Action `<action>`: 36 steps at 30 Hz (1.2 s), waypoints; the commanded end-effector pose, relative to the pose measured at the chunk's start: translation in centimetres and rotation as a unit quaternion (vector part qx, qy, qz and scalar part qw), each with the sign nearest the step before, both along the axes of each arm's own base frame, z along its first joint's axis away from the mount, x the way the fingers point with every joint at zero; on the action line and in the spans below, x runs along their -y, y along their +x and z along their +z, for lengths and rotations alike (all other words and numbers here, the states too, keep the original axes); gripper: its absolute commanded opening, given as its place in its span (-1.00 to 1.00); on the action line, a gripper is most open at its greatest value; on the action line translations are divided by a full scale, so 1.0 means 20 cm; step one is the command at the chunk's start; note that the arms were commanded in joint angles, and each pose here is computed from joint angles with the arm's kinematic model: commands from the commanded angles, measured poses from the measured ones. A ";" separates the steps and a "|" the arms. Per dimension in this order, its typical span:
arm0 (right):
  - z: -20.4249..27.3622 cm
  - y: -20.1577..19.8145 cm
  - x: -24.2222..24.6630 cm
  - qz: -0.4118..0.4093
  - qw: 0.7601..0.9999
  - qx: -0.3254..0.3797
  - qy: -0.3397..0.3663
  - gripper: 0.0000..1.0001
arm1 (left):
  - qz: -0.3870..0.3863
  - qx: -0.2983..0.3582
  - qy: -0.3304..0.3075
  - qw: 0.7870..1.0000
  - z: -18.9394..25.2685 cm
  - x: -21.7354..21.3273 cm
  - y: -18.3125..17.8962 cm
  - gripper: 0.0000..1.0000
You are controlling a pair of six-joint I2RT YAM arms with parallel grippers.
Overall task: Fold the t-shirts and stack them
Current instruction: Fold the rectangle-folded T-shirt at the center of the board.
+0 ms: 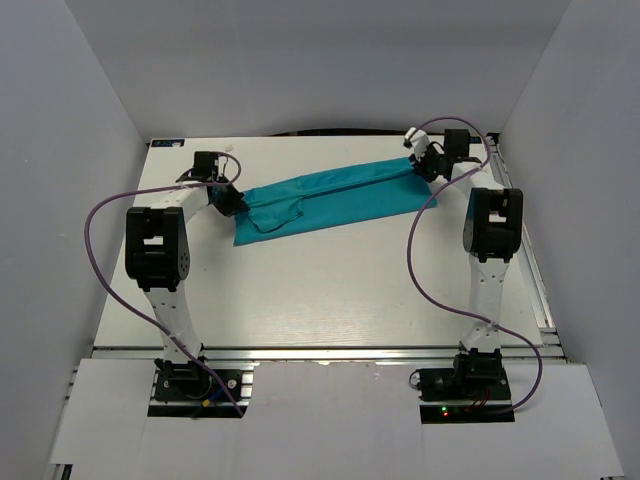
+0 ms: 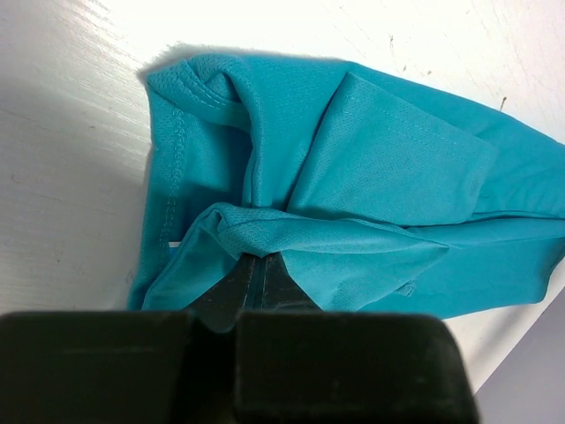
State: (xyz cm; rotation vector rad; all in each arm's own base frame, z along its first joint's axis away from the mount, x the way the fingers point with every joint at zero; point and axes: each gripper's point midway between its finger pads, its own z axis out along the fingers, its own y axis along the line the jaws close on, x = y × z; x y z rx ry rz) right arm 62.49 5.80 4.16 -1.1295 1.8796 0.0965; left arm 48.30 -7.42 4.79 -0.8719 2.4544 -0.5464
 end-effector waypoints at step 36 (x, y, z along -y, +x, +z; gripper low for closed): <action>0.87 -0.13 -0.02 -0.039 0.991 0.099 0.084 0.79 | -0.014 0.154 0.031 0.988 0.65 -0.21 0.12 0.44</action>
